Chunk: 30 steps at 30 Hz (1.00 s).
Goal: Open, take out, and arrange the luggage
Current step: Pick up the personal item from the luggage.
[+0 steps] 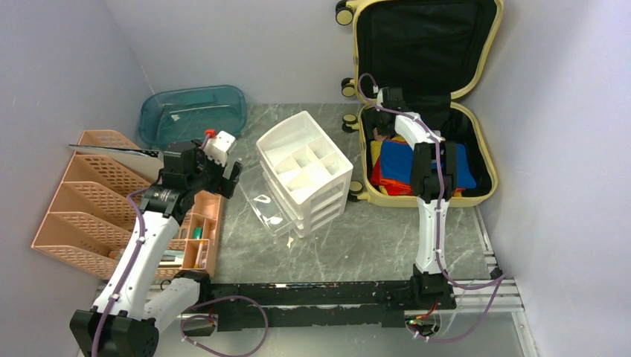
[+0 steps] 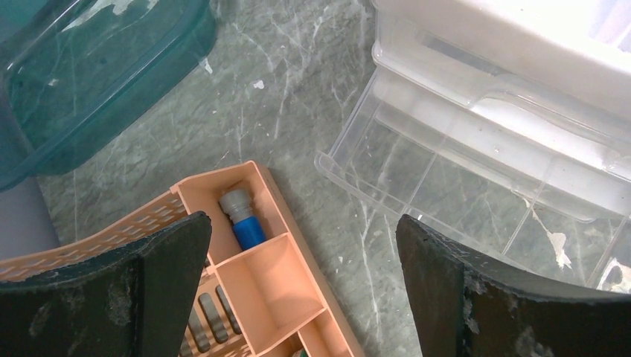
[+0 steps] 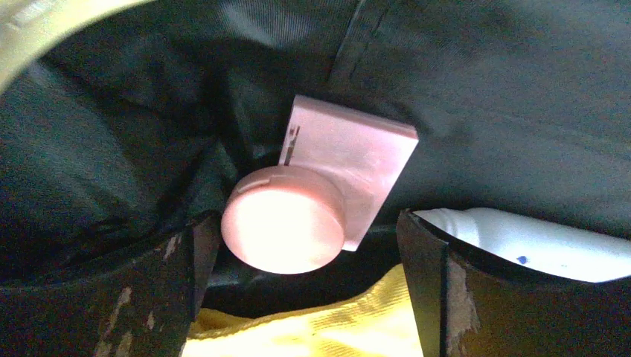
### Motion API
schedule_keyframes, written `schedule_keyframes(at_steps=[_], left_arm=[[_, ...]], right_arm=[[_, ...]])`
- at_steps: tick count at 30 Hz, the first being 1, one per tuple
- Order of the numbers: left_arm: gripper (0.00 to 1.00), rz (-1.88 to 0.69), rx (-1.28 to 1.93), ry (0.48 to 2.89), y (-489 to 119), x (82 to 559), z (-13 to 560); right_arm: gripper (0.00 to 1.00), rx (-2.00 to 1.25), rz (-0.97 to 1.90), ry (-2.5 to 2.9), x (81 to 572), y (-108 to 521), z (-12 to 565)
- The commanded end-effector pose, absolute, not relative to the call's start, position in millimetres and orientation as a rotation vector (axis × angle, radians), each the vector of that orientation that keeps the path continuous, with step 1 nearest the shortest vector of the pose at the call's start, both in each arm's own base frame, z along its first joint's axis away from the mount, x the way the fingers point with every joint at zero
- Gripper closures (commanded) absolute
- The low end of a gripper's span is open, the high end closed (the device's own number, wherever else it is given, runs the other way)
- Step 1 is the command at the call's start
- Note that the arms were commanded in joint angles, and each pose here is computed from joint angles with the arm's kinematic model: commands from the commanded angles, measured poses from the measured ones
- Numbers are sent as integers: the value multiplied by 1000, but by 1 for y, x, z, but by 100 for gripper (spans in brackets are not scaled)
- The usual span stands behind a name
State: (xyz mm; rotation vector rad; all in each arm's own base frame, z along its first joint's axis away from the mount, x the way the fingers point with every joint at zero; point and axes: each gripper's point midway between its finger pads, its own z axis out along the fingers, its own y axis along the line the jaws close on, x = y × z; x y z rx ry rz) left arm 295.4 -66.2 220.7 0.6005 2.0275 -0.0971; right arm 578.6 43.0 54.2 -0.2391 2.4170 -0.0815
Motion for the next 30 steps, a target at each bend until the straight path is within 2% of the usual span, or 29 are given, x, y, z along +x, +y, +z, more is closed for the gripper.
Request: schedule_keyframes(at_steps=[1,9,15,18,21,27,30], left_arm=[[0,-136,602,1987,-71,295,227],[0,-144,601,1989,-71,293,225],[0,-149,603,1991,-71,293,224],[0,-150,601,1992,-71,294,224],[0,-150,601,1994,-71,294,223],[0,-156,601,1996,-71,294,222],[0,-159,597,1996,-70,294,222]], right_arm=[[9,-193,-43,2451,574,36,42],[24,-186,78,2431,576,46,42],[18,-182,113,2374,582,51,53],[12,-171,113,2373,585,51,50],[12,-155,109,2371,591,51,46],[22,-140,71,2347,594,51,50],[31,-138,38,2321,594,46,61]])
